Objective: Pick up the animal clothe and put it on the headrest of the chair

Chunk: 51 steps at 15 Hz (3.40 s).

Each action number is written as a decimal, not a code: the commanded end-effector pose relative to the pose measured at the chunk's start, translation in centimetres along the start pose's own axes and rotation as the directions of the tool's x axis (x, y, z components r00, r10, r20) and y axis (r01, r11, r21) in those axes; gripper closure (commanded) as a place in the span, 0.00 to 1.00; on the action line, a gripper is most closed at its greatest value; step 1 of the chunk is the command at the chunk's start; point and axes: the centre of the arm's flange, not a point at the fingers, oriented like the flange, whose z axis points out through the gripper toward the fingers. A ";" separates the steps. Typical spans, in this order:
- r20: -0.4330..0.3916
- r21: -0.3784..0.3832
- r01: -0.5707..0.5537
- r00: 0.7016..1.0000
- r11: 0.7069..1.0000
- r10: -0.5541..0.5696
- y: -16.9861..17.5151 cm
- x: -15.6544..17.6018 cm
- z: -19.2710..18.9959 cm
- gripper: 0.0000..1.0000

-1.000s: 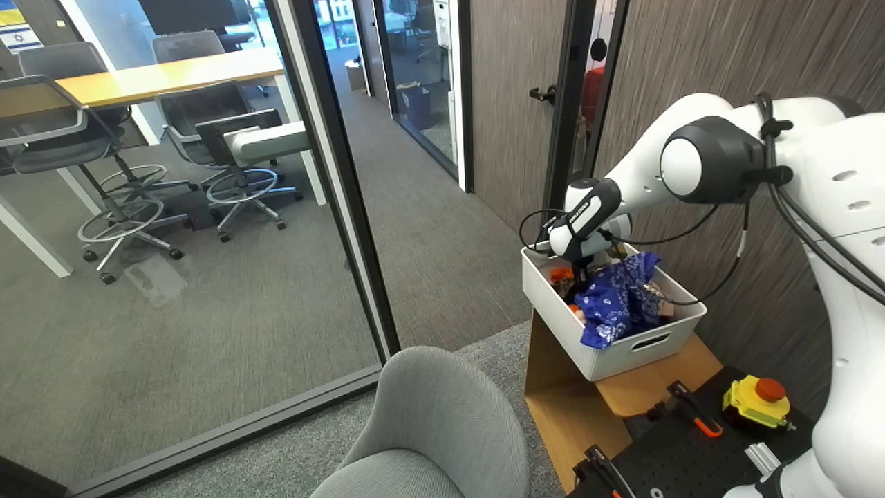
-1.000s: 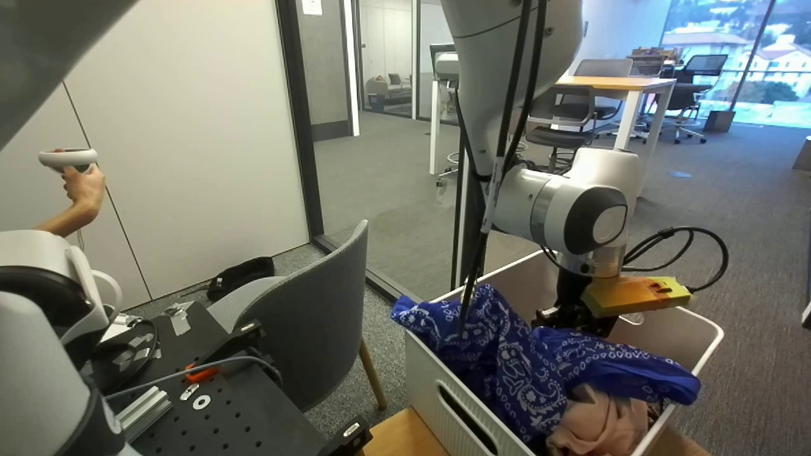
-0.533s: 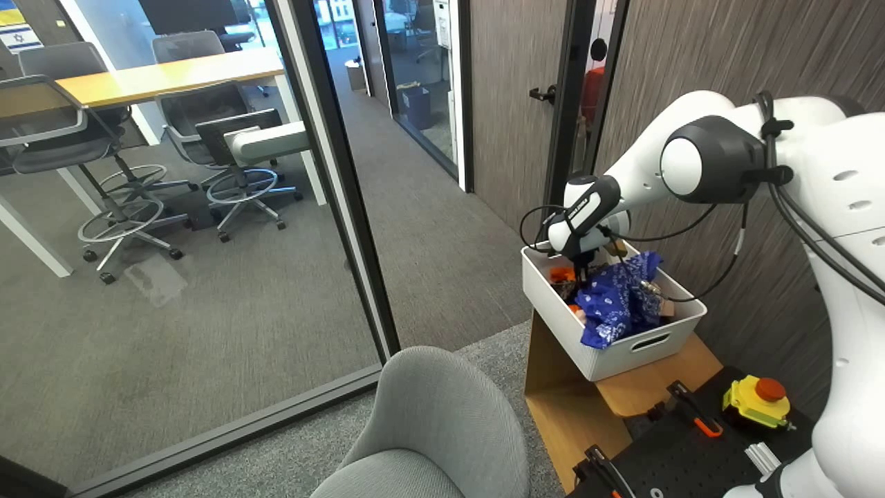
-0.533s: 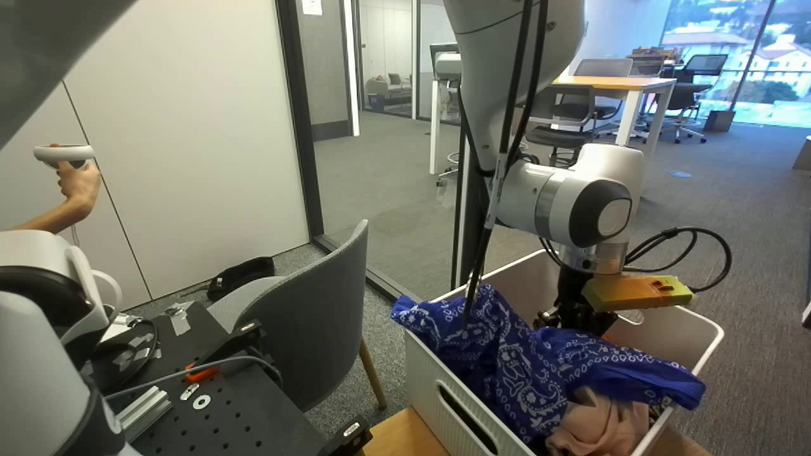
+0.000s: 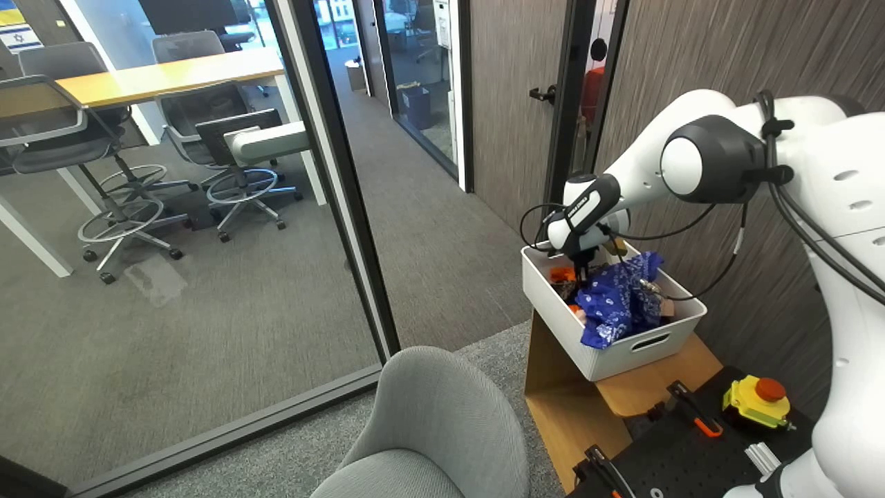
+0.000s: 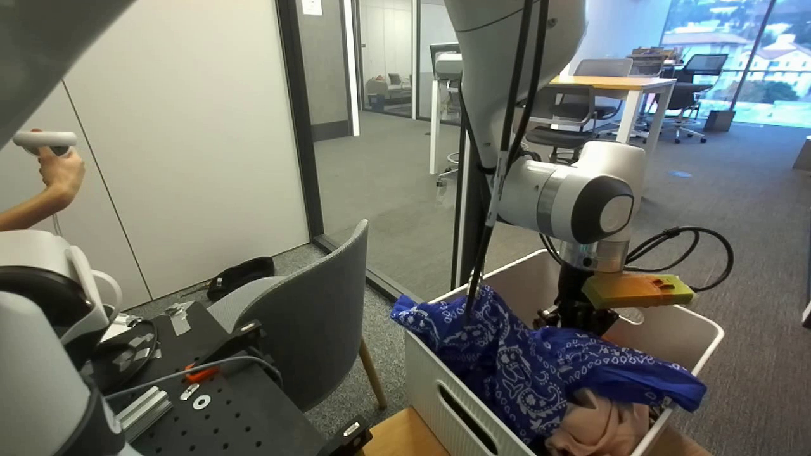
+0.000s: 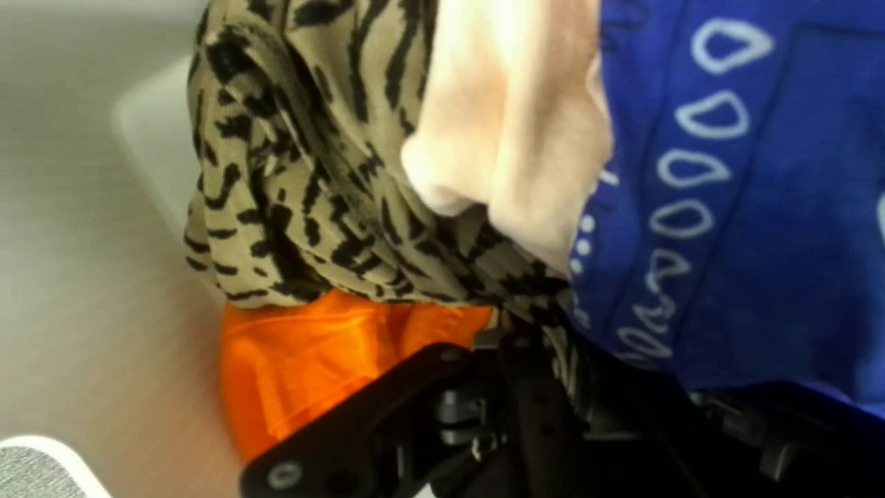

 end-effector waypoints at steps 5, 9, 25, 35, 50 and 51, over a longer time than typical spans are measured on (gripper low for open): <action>0.012 0.055 -0.056 0.998 0.997 0.056 -2.4 -1.5 -5.3 0.93; 0.003 0.041 -0.106 0.994 0.993 0.106 -4.0 -2.3 -10.3 0.93; -0.132 -0.029 -0.174 0.977 0.984 0.169 -12.8 2.2 -33.7 0.93; -0.231 -0.152 -0.032 0.973 0.988 -0.004 -27.1 11.7 -46.1 0.93; -0.197 -0.169 0.110 0.970 0.980 -0.142 -33.6 16.3 -38.9 0.93; -0.195 -0.164 0.111 0.970 0.980 -0.142 -33.7 16.3 -38.4 0.93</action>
